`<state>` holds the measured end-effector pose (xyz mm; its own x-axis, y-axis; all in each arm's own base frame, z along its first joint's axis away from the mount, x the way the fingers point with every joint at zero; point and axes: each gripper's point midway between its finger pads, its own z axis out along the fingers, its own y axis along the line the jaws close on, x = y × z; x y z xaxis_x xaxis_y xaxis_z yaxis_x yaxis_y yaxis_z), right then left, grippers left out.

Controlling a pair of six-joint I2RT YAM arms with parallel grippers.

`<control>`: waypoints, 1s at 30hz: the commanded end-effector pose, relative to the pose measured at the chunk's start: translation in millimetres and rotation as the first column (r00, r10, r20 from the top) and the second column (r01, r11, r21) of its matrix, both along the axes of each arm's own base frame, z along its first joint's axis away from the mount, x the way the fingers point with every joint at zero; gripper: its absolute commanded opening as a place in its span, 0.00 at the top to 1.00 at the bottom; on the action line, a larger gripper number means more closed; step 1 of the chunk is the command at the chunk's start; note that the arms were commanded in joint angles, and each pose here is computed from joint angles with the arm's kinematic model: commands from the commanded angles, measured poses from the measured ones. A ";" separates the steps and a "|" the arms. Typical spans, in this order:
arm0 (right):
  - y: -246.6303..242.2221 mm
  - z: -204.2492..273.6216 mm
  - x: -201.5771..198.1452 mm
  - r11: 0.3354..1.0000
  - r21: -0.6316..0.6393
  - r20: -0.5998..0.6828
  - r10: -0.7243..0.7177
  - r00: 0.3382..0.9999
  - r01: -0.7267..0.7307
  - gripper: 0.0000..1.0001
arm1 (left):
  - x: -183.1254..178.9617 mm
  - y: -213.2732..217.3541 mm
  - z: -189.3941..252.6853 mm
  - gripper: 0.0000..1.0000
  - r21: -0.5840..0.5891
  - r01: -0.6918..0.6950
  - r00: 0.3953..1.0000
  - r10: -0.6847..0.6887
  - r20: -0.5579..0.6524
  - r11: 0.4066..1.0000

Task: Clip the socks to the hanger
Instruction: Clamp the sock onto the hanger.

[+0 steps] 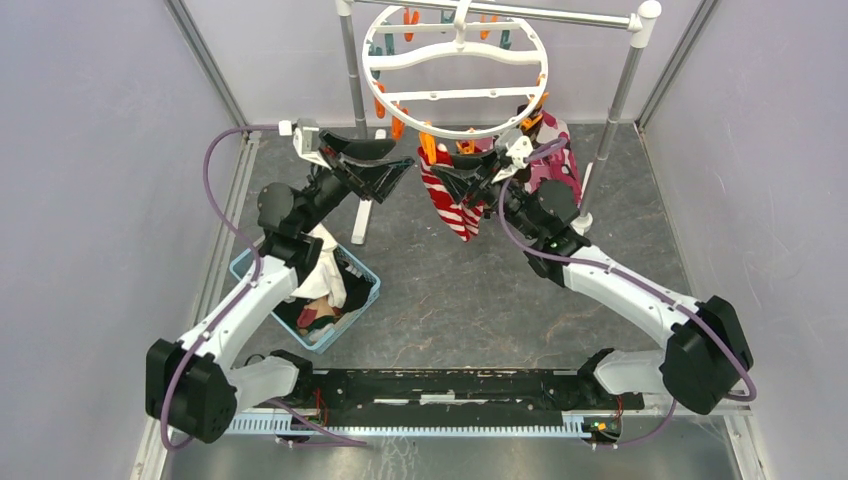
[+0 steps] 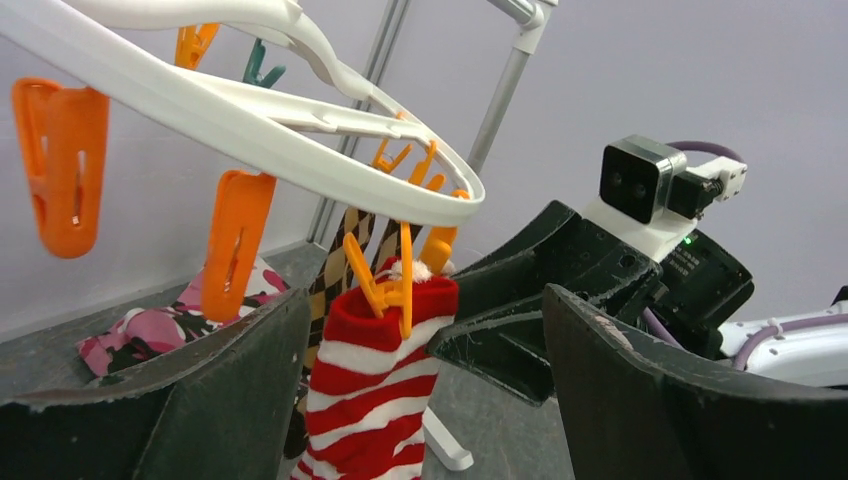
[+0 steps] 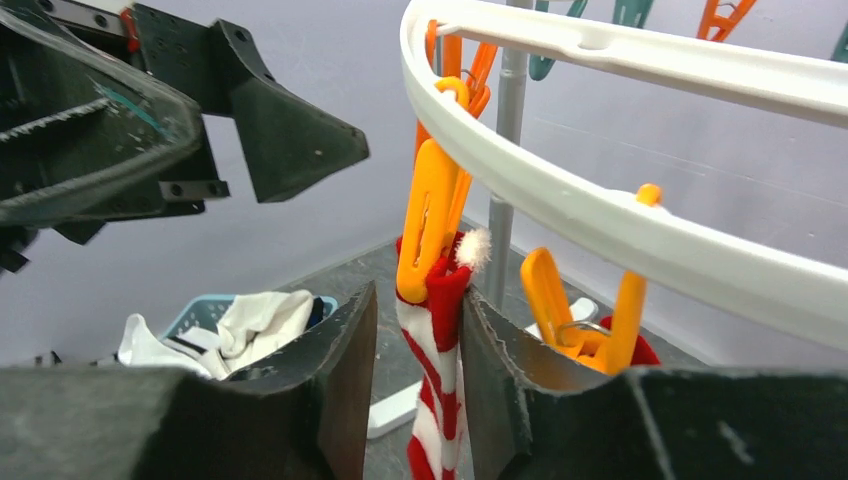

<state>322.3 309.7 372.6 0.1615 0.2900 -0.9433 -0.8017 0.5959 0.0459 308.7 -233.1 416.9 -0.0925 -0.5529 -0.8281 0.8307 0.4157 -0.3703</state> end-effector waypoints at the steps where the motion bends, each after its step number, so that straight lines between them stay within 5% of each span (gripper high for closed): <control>1: -12.3 3.2 -10.0 0.999 -0.035 0.043 -0.023 0.999 0.025 0.57 | -9.3 11.1 -11.1 0.10 0.034 -0.053 0.999 0.052 0.010 0.998; 14: -32.8 -22.3 -27.8 0.981 -0.186 0.039 -0.050 0.998 0.057 0.39 | -42.4 19.3 -69.1 0.08 0.107 -0.036 0.999 0.036 0.003 0.994; 30: -94.8 -57.2 -32.4 0.919 -0.266 0.045 -0.292 0.955 0.293 0.29 | -45.2 31.6 -143.5 0.04 0.139 -0.081 0.982 0.103 -0.155 0.987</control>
